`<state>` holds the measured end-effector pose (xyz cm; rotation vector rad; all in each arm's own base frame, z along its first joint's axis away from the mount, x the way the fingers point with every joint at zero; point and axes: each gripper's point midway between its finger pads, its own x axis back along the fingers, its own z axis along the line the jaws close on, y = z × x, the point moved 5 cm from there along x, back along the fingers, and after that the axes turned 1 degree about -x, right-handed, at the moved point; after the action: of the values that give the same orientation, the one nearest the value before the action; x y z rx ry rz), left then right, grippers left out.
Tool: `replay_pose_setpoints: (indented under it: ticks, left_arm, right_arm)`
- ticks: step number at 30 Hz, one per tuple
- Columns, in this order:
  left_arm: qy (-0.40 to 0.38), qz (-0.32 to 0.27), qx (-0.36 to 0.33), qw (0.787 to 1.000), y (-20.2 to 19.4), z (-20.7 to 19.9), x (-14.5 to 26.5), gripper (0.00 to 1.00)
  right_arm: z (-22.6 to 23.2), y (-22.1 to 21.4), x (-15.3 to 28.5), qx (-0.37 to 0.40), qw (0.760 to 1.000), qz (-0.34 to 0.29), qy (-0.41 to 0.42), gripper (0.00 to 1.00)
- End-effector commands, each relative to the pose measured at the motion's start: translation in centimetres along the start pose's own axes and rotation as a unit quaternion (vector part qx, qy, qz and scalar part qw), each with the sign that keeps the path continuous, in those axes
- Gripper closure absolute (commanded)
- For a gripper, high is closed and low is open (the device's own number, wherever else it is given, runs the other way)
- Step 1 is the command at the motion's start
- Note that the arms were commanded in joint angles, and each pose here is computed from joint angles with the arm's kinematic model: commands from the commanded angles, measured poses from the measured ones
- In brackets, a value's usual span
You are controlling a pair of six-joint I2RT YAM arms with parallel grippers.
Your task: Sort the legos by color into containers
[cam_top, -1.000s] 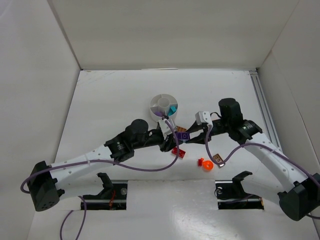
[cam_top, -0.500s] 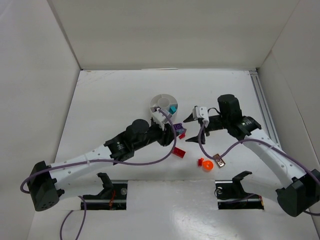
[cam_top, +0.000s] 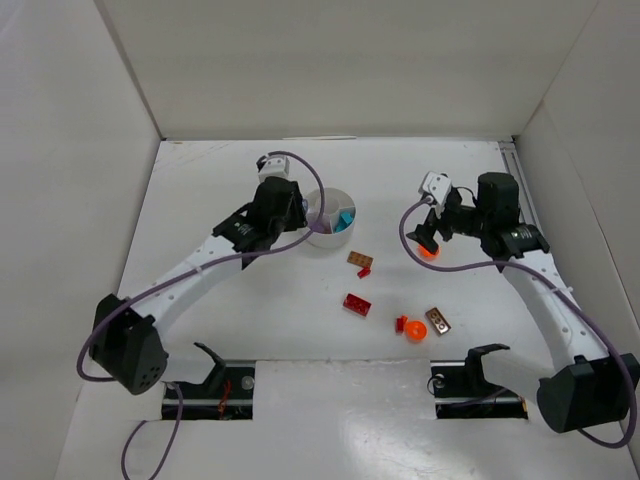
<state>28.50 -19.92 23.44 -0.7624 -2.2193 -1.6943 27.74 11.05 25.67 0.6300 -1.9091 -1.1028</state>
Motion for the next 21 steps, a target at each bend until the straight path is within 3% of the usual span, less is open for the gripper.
replay_pose_setpoints:
  ticks: [1,6,12,21]
  left_arm:
    - [0.043,0.02,-0.018,0.999,0.6,1.1,-1.4,1.0]
    - [0.037,0.026,-0.1,0.994,0.7,1.1,-3.0,1.0]
    - [0.035,0.014,-0.133,0.99,1.4,1.2,-3.7,1.0]
    - [0.029,0.042,-0.195,0.979,0.5,1.2,-5.8,1.0]
  right_arm:
    - [-1.8,0.3,1.3,0.0,0.999,0.019,-0.048,0.04]
    - [-2.5,-1.2,0.7,-0.013,0.998,0.041,-0.042,0.04]
    - [-2.4,-2.3,-0.3,-0.016,0.998,0.051,-0.02,0.04]
    - [-2.1,-2.6,-0.4,-0.012,0.998,0.054,-0.012,0.04]
